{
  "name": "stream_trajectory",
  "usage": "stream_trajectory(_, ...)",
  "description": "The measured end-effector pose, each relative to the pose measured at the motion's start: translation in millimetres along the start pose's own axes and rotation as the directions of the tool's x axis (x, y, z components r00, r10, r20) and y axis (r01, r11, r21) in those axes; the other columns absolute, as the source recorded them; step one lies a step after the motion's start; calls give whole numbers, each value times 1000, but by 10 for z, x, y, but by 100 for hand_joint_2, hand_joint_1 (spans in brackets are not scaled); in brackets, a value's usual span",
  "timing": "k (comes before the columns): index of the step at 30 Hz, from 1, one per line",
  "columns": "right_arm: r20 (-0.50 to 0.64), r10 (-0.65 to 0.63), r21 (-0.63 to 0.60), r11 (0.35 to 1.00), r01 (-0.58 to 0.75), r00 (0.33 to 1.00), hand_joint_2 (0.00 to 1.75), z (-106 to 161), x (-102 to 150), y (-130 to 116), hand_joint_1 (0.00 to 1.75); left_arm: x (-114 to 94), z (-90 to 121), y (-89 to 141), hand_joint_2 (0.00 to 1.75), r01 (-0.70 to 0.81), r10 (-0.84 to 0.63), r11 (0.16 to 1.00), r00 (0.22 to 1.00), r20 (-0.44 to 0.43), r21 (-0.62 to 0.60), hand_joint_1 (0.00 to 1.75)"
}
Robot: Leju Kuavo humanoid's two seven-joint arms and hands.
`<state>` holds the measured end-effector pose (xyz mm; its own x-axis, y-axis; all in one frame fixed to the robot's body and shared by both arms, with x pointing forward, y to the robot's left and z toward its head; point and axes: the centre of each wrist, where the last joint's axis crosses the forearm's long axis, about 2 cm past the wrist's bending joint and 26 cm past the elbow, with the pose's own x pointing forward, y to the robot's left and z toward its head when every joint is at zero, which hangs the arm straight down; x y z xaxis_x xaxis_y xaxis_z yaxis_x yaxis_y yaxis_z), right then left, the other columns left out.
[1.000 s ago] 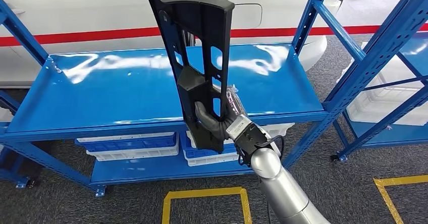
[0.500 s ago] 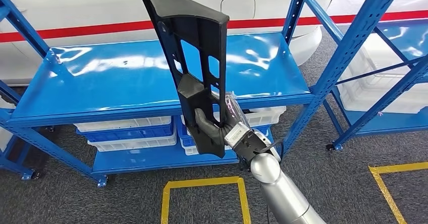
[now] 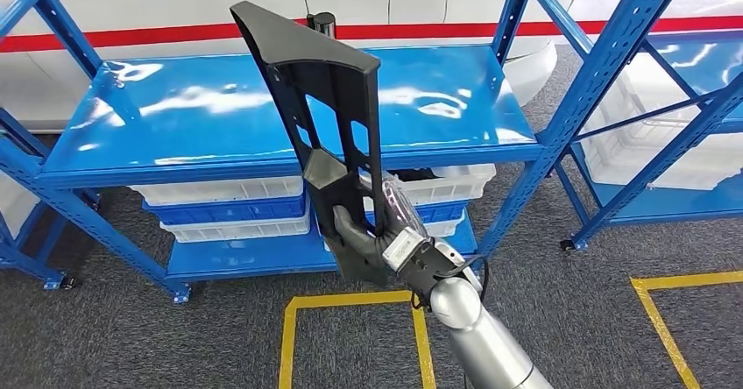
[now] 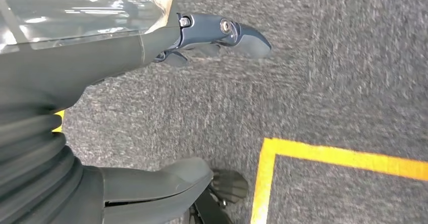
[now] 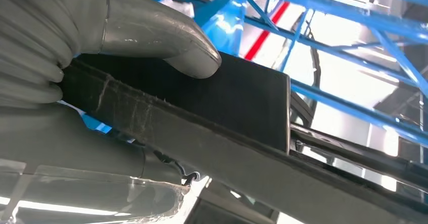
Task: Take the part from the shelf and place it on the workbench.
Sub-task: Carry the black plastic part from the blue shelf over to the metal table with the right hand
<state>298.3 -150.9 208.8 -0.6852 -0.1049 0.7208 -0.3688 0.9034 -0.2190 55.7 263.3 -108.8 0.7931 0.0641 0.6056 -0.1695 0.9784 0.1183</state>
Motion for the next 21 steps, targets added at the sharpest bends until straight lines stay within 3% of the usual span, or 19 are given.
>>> stream_trajectory(21,-97,-14,7,1000,15,995,175,365,-237,55,175,-55,28,19,175,-11,11,1000,1000,8,13,0)
